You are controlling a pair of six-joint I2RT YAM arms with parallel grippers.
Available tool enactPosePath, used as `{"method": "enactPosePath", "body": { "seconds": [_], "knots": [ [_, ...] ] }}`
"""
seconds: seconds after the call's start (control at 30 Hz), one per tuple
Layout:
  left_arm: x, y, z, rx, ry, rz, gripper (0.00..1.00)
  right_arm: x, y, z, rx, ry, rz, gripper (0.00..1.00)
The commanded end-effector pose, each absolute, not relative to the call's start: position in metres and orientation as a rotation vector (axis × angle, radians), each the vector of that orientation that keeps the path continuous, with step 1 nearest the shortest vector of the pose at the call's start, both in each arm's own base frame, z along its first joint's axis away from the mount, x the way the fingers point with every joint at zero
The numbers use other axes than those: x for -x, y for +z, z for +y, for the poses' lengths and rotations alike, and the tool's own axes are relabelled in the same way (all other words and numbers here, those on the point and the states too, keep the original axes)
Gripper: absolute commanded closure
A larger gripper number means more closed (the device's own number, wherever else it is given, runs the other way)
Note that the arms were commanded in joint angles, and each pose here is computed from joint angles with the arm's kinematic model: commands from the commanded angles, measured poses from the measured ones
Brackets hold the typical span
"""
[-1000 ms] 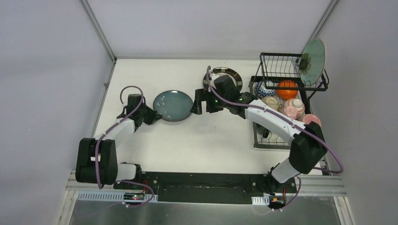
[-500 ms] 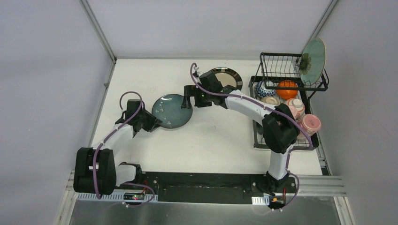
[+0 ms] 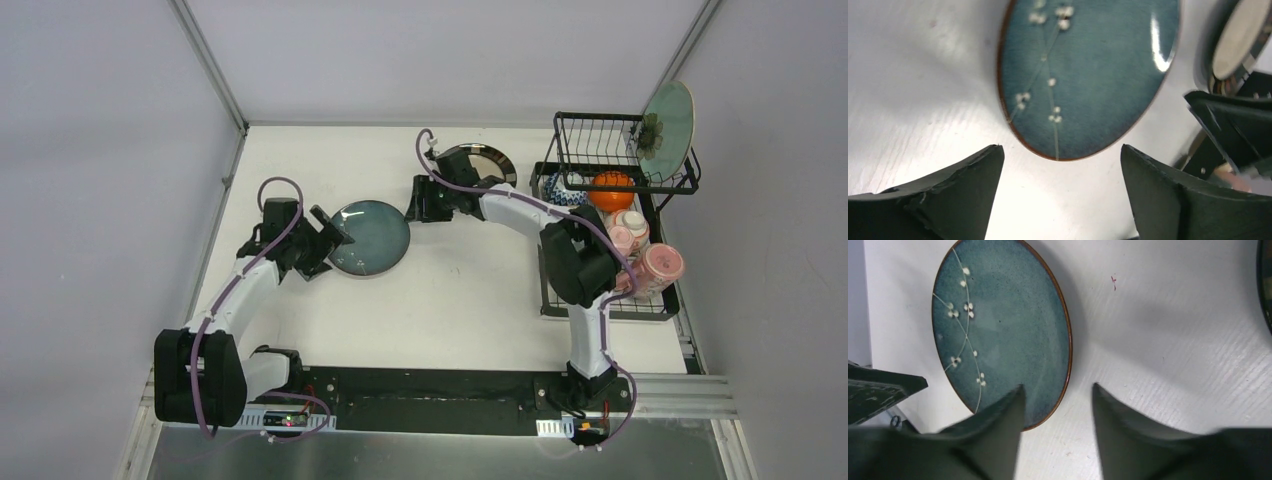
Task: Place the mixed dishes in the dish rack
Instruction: Move the plate to the center of the board, then pick up the plate at the center of the board.
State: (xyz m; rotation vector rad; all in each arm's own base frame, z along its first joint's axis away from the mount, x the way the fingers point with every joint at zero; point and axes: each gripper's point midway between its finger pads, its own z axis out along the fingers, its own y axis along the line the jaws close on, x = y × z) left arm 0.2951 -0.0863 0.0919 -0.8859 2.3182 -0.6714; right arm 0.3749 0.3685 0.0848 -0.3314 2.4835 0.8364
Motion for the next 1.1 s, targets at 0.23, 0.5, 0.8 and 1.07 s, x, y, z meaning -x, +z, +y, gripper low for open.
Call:
{"method": "enactPosePath", "body": {
  "seconds": [0.23,0.5,0.8,1.07],
  "knots": [
    [-0.306,0.146,-0.084,0.474,-0.610,2.326,0.02,-0.385,0.099,0.401,0.374,1.127,2.413,0.79],
    [-0.306,0.133,-0.082,0.487,-0.612,2.380,0.03,-0.391,0.080,0.399,0.350,1.099,2.443,0.63],
    [-0.303,0.096,-0.090,0.623,-0.689,2.436,0.09,-0.392,0.069,0.400,0.349,1.113,2.461,0.64],
    [-0.313,0.073,-0.095,0.779,-0.806,2.410,0.18,-0.387,0.057,0.407,0.357,1.190,2.475,0.64]
  ]
}}
